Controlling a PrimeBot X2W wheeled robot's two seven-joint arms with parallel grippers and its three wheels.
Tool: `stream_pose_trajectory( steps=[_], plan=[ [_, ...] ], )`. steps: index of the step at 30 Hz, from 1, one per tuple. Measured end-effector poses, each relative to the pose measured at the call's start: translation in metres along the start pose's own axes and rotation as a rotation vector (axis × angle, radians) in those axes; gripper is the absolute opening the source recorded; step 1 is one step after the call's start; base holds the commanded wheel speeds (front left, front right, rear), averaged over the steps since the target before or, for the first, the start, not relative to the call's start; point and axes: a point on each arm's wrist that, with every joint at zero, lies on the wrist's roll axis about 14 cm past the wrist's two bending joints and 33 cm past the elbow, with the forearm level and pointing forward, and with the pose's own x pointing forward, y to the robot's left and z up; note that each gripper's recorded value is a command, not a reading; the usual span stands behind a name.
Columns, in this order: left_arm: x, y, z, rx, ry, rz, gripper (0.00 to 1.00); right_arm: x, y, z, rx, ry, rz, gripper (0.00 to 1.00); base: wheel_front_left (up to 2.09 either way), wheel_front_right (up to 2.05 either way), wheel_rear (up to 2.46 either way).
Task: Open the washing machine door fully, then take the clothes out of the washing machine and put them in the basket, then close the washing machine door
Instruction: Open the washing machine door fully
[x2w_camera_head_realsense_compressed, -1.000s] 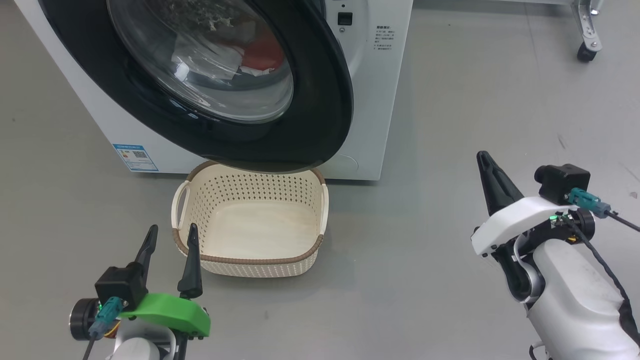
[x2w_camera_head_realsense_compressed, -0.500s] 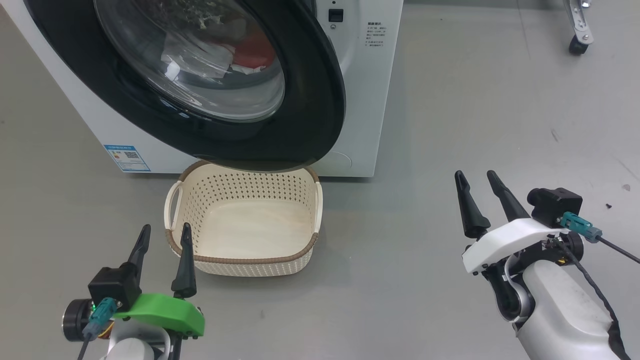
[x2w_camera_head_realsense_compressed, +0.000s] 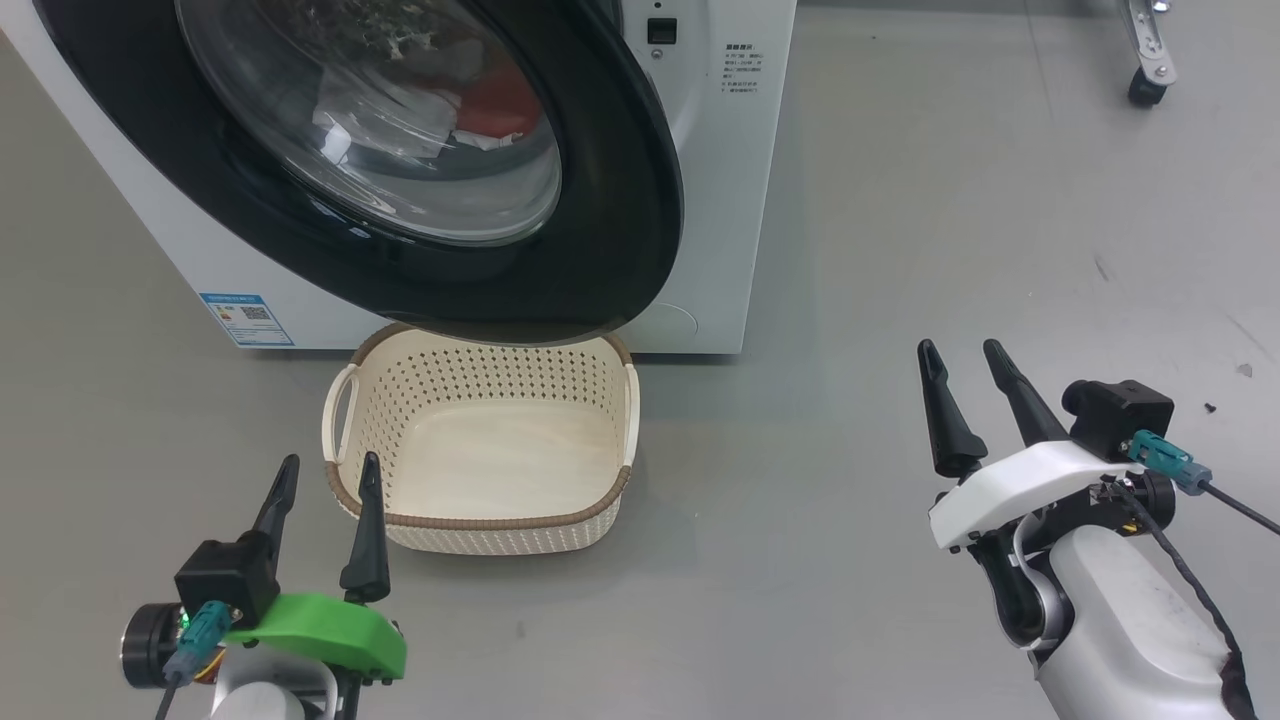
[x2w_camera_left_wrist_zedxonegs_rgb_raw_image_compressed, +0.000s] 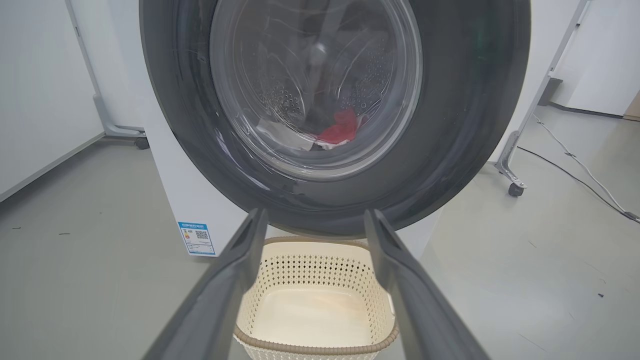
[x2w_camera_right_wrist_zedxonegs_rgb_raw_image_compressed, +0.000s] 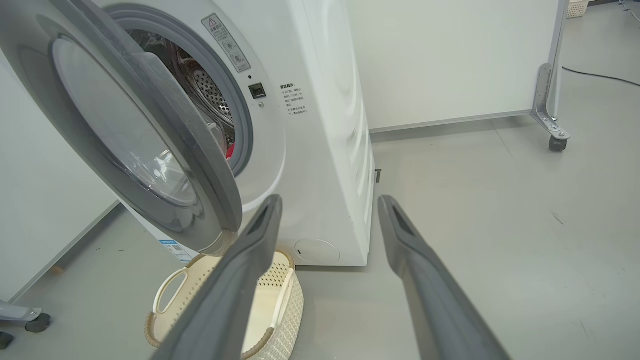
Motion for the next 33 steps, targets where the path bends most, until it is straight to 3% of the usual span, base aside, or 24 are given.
stream_pose_trajectory(
  steps=[33],
  plan=[
    [-0.0013, 0.0021, 0.0033, -0.002, -0.01, 0.001, 1.0, -0.0087, 0.0013, 0.002, 0.007, -0.029, -0.016, 1.0, 0.0, 0.0, 0.0]
  ],
)
